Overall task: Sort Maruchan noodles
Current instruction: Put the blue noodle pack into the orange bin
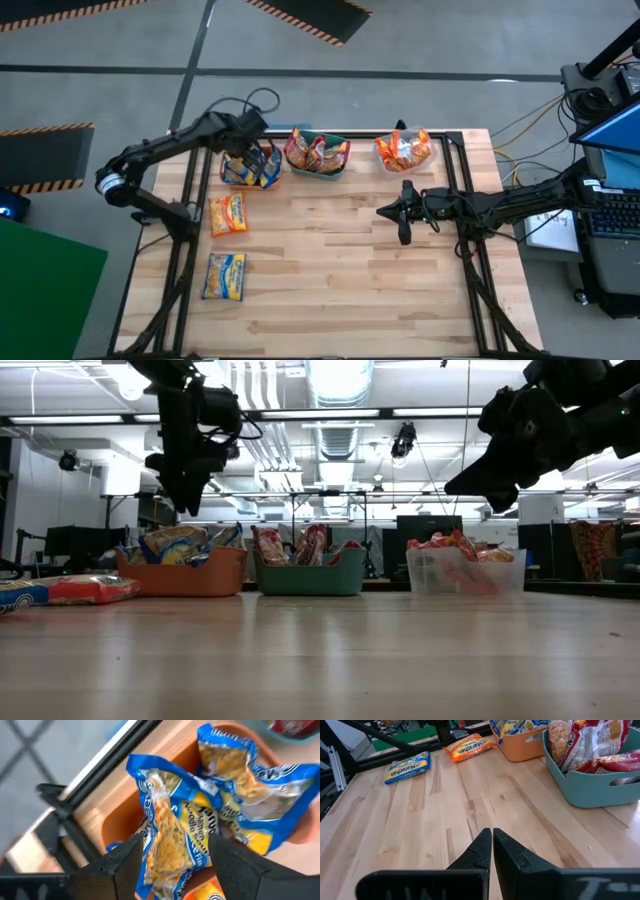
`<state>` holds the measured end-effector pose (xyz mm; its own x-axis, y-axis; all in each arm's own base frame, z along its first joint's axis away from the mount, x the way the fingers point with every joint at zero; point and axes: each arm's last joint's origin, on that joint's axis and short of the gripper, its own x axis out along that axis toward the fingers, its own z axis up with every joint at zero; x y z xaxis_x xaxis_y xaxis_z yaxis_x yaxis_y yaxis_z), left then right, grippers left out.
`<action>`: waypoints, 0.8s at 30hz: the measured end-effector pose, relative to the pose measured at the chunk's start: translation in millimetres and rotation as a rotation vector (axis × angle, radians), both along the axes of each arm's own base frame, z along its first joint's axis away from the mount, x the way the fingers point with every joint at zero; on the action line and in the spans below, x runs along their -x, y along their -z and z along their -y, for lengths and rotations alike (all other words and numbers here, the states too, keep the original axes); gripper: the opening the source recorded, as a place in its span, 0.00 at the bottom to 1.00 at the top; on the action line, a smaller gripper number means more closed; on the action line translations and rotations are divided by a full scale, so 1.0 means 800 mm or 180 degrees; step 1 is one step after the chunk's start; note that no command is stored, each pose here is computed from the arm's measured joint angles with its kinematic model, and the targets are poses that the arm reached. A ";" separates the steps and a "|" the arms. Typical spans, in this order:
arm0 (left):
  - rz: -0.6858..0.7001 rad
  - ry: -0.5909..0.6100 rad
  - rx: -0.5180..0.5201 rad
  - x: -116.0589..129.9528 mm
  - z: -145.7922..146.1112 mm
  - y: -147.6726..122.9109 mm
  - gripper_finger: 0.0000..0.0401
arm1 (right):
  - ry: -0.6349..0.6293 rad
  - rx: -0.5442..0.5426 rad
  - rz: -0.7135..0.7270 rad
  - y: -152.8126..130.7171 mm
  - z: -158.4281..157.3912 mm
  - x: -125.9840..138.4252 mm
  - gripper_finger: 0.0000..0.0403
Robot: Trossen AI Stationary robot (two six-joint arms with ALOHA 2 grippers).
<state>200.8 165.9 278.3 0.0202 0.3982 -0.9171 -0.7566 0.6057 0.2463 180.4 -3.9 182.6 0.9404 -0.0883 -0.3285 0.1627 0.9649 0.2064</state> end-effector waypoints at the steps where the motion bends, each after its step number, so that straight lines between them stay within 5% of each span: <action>1: 0.0098 0.0019 0.0077 0.004 -0.005 -0.002 0.51 | 0.0000 0.0000 -0.0001 0.000 0.000 0.000 0.02; 5: 0.0371 0.0085 0.0353 0.020 -0.024 -0.002 0.50 | 0.0000 -0.0001 -0.0001 0.000 0.000 0.000 0.02; 18: 0.0252 -0.0035 0.0452 0.034 -0.035 0.052 0.43 | 0.0002 -0.0007 0.0001 0.000 0.000 0.000 0.02; 24: 0.0045 -0.0136 0.0410 0.035 -0.028 0.061 0.23 | -0.0007 0.0036 0.0003 0.000 0.000 0.000 0.02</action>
<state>172.7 188.3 229.9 0.0192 0.2780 -0.9604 -0.7853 0.5988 0.1576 180.5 -4.1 182.7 0.9409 -0.0900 -0.3266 0.1604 0.9675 0.1956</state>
